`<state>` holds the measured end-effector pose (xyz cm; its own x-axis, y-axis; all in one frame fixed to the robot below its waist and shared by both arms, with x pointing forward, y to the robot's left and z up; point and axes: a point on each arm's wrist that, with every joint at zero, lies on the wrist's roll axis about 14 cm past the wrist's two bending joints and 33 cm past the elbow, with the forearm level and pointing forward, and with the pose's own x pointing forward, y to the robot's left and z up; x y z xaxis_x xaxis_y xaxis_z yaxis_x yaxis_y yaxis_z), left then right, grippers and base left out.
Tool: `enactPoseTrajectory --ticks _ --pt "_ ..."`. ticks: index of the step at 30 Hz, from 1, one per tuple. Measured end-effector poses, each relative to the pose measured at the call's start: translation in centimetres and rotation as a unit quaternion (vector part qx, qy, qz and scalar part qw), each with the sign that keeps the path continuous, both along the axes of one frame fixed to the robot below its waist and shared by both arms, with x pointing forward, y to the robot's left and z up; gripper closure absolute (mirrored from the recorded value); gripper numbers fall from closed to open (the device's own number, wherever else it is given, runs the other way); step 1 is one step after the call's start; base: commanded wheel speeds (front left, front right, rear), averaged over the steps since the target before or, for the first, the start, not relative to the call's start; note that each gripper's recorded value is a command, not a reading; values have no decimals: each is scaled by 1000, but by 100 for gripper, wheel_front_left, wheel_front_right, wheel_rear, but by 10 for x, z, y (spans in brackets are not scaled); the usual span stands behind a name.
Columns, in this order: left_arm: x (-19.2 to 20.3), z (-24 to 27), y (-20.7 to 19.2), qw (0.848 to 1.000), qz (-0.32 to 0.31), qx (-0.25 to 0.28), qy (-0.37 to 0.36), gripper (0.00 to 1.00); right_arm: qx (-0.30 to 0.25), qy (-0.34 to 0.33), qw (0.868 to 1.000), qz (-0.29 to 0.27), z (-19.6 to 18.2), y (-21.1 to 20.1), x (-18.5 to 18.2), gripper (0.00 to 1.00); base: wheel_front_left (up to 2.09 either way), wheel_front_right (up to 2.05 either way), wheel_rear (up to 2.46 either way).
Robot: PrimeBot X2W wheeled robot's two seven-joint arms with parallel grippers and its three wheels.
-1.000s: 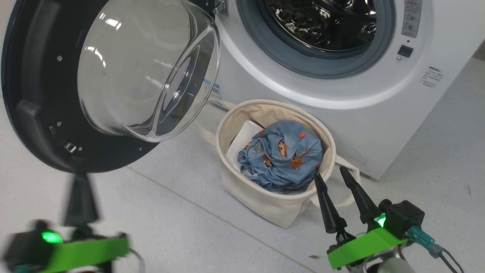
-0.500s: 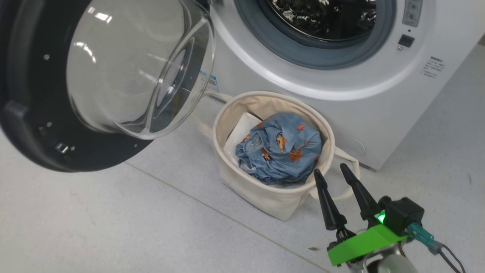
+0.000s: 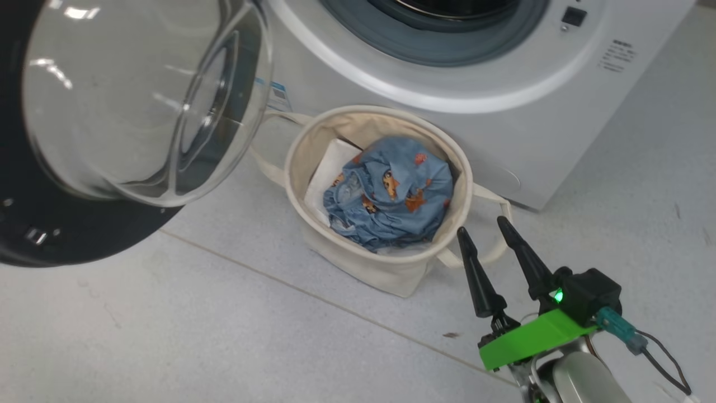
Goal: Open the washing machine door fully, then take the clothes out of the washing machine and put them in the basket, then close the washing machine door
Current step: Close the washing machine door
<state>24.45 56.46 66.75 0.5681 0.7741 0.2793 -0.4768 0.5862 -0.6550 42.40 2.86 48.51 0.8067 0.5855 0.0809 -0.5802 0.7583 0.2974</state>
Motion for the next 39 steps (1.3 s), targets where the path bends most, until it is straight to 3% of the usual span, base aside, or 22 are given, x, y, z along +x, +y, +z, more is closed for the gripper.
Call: enactPoseTrajectory --ticks 3,15,28,39 --pt "23 -17 6 996 -39 -78 -31 100 -6 2 1000 -12 -5 -8 6 0 0 0 0" --pt "105 -63 -30 953 -215 -214 6 100 -18 14 998 -50 -18 -36 14 0 0 0 0" --pt "143 -94 -89 891 -347 -283 78 100 -18 12 998 -57 -17 -41 18 0 0 0 0" --pt "146 -91 -116 865 -396 -292 101 100 -18 8 998 -56 -13 -40 17 0 0 0 0"
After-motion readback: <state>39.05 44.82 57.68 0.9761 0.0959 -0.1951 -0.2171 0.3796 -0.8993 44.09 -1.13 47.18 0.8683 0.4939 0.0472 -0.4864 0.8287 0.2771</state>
